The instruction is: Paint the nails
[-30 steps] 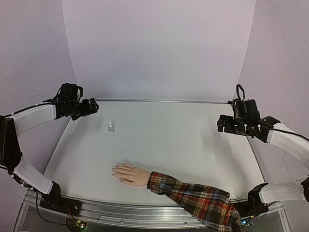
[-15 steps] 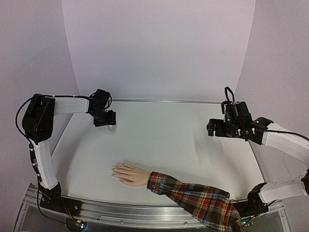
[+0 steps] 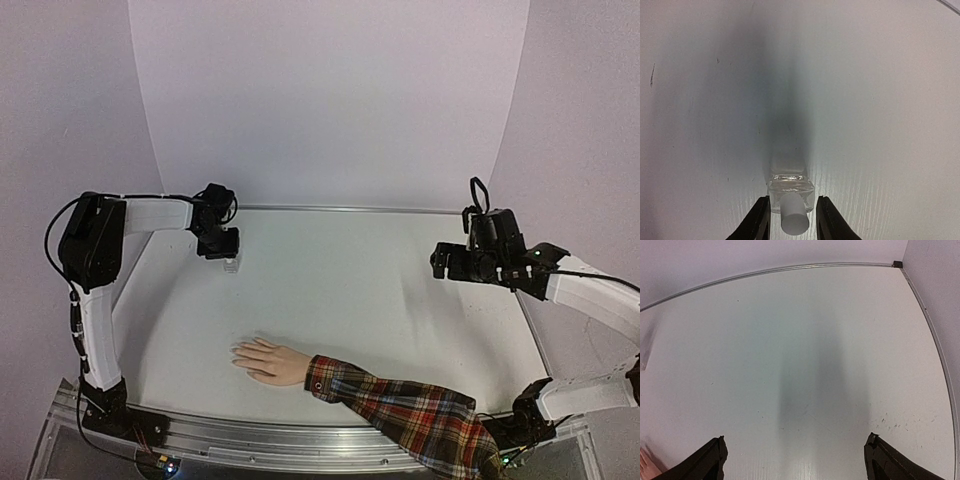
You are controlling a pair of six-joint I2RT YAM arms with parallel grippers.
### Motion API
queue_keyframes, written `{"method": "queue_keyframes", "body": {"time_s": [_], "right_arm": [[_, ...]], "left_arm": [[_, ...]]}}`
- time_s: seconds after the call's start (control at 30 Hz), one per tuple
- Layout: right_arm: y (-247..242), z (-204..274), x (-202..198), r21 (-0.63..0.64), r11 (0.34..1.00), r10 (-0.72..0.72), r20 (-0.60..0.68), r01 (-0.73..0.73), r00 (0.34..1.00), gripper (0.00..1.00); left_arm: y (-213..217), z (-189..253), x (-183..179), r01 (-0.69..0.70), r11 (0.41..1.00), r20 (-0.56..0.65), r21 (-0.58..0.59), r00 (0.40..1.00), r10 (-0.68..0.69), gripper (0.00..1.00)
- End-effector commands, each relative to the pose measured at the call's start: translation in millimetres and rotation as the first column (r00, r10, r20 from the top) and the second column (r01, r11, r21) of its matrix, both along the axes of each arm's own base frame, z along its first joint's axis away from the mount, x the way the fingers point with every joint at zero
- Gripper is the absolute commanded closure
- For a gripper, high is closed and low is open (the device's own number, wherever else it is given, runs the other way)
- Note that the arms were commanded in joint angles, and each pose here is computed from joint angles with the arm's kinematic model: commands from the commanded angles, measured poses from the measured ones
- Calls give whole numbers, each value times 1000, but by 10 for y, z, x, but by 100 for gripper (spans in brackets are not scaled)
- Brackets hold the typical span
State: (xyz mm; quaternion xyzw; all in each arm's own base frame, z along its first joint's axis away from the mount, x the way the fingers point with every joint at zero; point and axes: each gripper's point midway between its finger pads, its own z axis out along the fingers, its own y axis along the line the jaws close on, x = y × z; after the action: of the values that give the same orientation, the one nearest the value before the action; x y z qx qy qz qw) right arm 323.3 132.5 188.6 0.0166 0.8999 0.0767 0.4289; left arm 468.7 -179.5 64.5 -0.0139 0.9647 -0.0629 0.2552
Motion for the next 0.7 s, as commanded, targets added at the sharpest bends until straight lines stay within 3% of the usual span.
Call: {"method": "queue_keyframes", "body": {"time_s": [0.0,0.1,0.23,0.37,0.5,0.67], "right_arm": [[36,122,39,17,1000,-11,36,11,999,2],[59,112,39,15,1000,-5,32,4,999,2],[202,107,45,8,998,55,32,-55,998,2],[593,120,22,-7,964,267,86,-267,960,2],[952,220,-41,-37,872,487,168,-488,857,4],[1351,336,-171,-94,698,706,259,-710,659,9]], "left_arm": [[-29,84,117,4,1000,17,27,1000,-5,73],[-27,76,110,5,1000,13,30,1000,-6,80],[-61,98,61,21,999,6,29,1000,-21,98],[-282,309,-49,97,995,14,-10,995,-97,100],[-778,697,-264,253,959,47,-128,967,-248,100],[-1389,1103,-578,393,885,74,-251,919,-388,100]]}}
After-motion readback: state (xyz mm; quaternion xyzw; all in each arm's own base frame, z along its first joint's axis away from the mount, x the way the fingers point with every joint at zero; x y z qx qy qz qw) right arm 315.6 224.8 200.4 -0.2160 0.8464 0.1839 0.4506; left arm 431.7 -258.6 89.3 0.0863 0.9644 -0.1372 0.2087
